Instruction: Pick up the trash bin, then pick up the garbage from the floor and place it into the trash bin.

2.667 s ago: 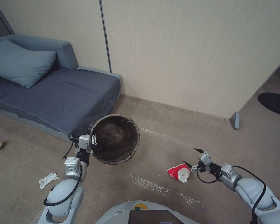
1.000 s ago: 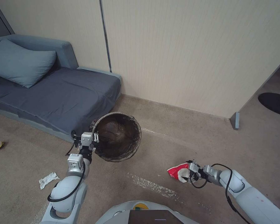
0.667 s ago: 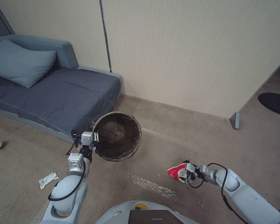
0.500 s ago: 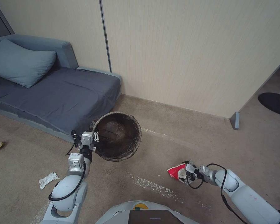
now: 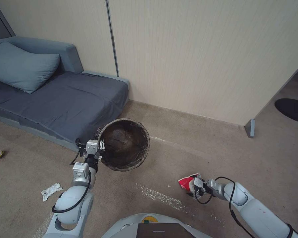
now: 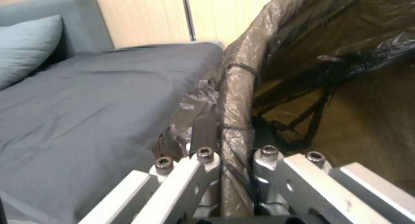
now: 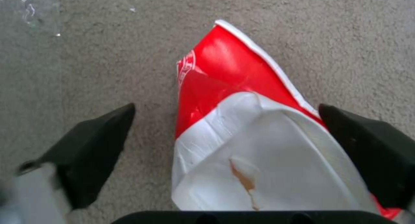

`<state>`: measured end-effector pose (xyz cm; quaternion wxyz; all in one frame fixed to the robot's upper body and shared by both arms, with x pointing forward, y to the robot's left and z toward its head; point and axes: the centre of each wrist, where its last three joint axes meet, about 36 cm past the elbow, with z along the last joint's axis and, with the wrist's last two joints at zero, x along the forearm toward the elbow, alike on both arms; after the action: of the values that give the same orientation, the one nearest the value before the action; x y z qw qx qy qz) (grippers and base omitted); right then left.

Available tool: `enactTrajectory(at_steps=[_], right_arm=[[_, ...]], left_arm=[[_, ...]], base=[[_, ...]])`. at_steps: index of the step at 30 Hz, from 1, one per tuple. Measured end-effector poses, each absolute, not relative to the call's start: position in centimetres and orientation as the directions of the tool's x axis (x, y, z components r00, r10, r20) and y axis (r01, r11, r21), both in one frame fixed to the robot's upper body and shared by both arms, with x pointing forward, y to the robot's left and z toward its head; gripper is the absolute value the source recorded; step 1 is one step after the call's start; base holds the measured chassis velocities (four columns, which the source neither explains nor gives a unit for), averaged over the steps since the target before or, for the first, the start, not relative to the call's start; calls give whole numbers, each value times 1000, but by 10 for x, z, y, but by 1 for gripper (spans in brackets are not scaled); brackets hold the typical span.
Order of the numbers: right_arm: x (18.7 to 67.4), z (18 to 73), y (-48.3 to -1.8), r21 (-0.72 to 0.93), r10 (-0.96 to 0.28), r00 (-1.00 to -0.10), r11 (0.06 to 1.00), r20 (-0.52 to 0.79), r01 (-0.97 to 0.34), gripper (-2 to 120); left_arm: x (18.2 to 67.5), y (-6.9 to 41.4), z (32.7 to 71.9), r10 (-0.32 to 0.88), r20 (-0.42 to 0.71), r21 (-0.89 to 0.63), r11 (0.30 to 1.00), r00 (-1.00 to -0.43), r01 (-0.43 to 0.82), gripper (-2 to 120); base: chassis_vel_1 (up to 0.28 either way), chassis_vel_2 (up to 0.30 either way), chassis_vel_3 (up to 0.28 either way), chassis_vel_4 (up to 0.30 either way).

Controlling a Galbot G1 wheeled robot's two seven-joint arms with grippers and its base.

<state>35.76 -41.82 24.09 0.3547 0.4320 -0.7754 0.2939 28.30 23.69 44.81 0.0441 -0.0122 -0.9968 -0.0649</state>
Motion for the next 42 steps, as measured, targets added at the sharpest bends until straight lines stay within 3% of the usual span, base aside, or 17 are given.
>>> enactTrajectory(at_steps=[2,5,10,13,16,35,42], right_arm=[[357,240,-418,-148,-461,-374,454,804,-878,95],[355,236,-418,-144,-463,-368,451,806,-881,77],[352,233,-418,-135,-465,-361,451,808,-882,68],[349,231,-417,-128,-469,-357,451,808,-883,51],[345,230,-418,-127,-471,-357,452,807,-883,44],[331,224,-420,-127,-477,-375,473,795,-872,3],[330,226,-419,-138,-478,-387,477,789,-868,0]], left_arm=[[283,237,448,18,90,128,991,-996,30,3],[284,237,448,18,90,129,991,-996,29,3],[284,237,448,19,88,130,991,-996,30,3],[285,236,451,21,83,132,991,-996,32,3],[285,234,454,27,79,135,990,-997,37,3],[285,231,460,31,65,137,990,-997,40,3],[285,231,460,32,63,137,990,-997,41,3]], base=[[0,0,0,0],[0,0,0,0],[0,0,0,0],[0,0,0,0],[0,0,0,0],[0,0,0,0],[0,0,0,0]])
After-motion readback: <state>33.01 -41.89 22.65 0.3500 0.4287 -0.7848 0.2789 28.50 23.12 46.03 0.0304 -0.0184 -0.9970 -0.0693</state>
